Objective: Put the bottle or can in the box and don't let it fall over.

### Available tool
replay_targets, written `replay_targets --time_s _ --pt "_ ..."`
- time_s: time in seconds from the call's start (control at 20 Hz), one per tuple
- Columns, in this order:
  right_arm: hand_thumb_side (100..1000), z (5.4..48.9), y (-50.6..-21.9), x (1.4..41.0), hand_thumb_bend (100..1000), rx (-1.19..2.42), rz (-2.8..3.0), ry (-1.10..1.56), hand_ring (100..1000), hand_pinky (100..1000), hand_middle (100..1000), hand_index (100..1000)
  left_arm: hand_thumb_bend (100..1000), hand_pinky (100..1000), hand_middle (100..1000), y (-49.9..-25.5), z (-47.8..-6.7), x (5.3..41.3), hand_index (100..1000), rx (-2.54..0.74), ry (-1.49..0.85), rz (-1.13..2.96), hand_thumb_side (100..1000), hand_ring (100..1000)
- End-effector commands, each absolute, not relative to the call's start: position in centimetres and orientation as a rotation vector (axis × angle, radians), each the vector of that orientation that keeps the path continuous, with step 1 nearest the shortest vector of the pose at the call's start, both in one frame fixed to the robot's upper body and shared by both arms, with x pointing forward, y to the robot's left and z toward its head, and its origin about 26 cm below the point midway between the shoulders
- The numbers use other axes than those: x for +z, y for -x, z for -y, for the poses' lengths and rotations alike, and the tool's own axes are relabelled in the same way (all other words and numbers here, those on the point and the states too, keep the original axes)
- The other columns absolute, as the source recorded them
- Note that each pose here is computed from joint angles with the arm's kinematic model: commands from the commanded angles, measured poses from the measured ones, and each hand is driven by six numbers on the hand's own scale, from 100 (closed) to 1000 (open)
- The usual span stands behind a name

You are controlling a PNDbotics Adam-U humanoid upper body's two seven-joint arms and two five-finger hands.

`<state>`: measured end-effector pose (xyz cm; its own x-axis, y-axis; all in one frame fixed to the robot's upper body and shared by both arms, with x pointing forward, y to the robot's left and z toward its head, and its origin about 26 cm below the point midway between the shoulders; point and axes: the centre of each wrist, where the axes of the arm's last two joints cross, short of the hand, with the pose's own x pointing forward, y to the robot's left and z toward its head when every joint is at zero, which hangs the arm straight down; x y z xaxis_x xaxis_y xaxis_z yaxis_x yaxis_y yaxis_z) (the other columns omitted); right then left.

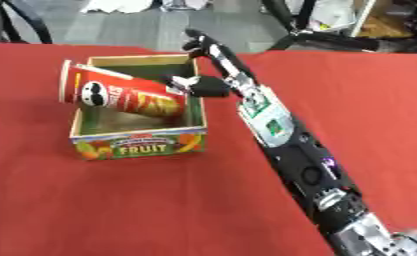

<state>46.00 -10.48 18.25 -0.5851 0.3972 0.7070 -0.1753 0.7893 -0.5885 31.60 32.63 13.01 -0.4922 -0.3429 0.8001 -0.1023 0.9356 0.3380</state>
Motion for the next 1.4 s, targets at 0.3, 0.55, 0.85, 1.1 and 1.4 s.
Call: replay_targets --time_s 0.3,0.55,0.85,1.1,1.4 --pt "406 17.7 -43.8 20.2 438 0.523 2.134 0.041 793 926 781 1000 662 864 818 -31.1 -33.7 13.3 885 -0.287 -0.369 2.076 718 860" --pt "396 23.6 -40.9 18.9 395 0.403 2.099 0.041 790 897 782 988 661 864 818 -30.9 -34.1 13.2 885 -0.278 -0.391 2.065 717 860" --pt "400 27.6 -37.5 16.6 356 0.318 2.076 0.129 788 877 786 986 660 864 818 -30.7 -34.3 12.9 885 -0.274 -0.398 2.055 719 860" --pt "401 28.9 -35.5 14.9 332 0.243 2.064 0.185 788 875 791 981 659 864 818 -30.7 -34.3 12.8 886 -0.275 -0.398 2.05 719 860" --pt "409 28.9 -34.2 13.4 318 0.175 2.054 0.202 788 872 794 974 657 865 819 -30.6 -34.2 12.5 886 -0.278 -0.39 2.042 720 861"
